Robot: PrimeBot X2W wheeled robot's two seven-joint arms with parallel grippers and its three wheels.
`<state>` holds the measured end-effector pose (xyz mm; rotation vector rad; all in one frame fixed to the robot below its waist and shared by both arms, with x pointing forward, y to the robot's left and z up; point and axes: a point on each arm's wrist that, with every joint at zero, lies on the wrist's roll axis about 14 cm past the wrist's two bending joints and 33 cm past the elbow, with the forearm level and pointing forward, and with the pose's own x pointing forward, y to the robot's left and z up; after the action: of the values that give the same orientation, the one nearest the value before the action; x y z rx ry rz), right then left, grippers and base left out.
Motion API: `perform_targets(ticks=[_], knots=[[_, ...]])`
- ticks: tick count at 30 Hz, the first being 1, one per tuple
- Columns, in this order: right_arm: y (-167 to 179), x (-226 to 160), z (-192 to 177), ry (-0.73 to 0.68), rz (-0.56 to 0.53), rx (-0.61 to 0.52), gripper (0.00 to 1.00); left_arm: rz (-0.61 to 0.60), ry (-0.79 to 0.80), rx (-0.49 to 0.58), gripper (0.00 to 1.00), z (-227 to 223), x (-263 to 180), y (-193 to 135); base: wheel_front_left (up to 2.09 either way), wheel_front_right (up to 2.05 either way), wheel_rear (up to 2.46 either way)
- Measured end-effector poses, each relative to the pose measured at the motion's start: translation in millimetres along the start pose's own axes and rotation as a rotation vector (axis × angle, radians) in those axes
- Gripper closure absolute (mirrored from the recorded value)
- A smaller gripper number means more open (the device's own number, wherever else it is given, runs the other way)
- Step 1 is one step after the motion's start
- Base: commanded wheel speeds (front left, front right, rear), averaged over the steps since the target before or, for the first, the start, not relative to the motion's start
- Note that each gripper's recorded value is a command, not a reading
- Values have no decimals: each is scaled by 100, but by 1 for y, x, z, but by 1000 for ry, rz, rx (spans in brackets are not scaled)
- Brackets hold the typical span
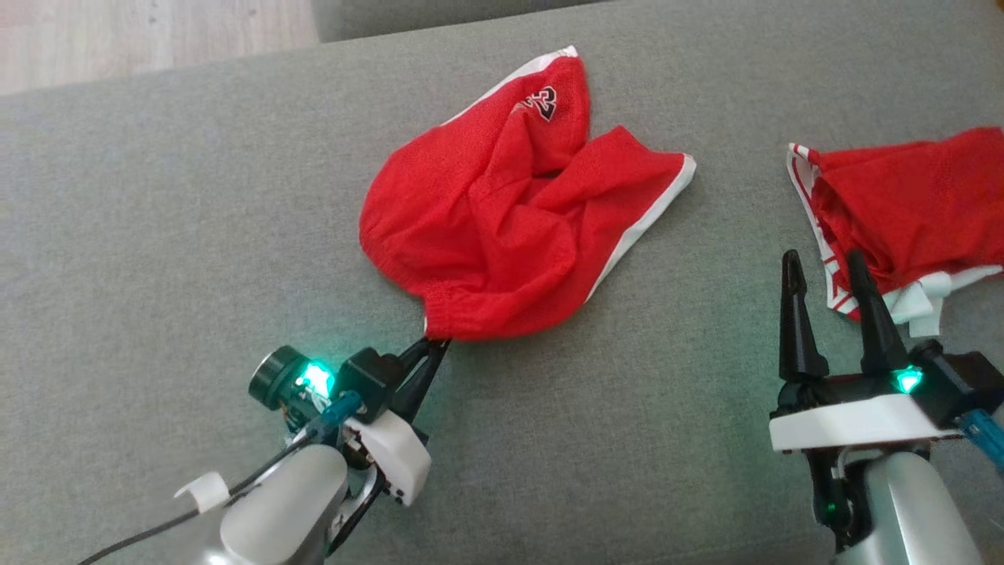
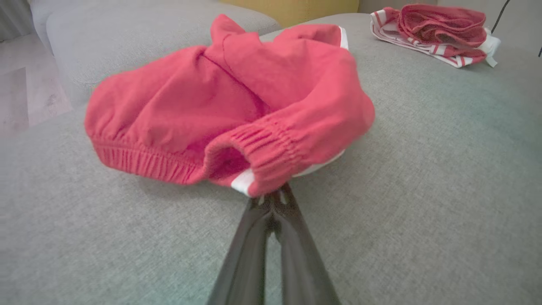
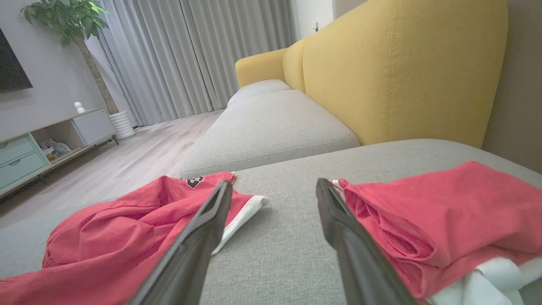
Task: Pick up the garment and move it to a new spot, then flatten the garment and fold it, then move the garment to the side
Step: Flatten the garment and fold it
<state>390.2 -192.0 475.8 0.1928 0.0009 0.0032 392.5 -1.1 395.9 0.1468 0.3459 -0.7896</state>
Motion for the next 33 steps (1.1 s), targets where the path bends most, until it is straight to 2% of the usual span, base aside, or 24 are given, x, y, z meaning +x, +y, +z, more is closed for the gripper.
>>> perform_targets(ticks=[13, 18, 23, 24, 25, 26, 30, 33], knots=[[10, 1, 7, -20, 28, 6, 0, 40, -113, 12, 100, 39, -19, 8, 0, 0, 0], [13, 1, 8, -24, 37, 8, 0, 67, -108, 5, 100, 37, -27, 13, 0, 0, 0], [14, 1, 9, -27, 41, 8, 0, 158, -167, -44, 100, 43, -36, 27, 0, 0, 0], [14, 1, 10, -28, 41, 8, 0, 186, -189, -50, 95, 46, -38, 31, 0, 0, 0], [14, 1, 10, -28, 41, 8, 0, 186, -189, -50, 59, 46, -38, 31, 0, 0, 0], [14, 1, 10, -29, 42, 9, 0, 219, -214, -59, 0, 50, -41, 37, 0, 0, 0], [15, 0, 11, -32, 43, 9, 0, 332, -270, -113, 0, 56, -56, 54, 0, 0, 0], [15, -4, 6, -18, 43, 6, 0, 382, -276, -172, 0, 47, -68, 51, 0, 0, 0]])
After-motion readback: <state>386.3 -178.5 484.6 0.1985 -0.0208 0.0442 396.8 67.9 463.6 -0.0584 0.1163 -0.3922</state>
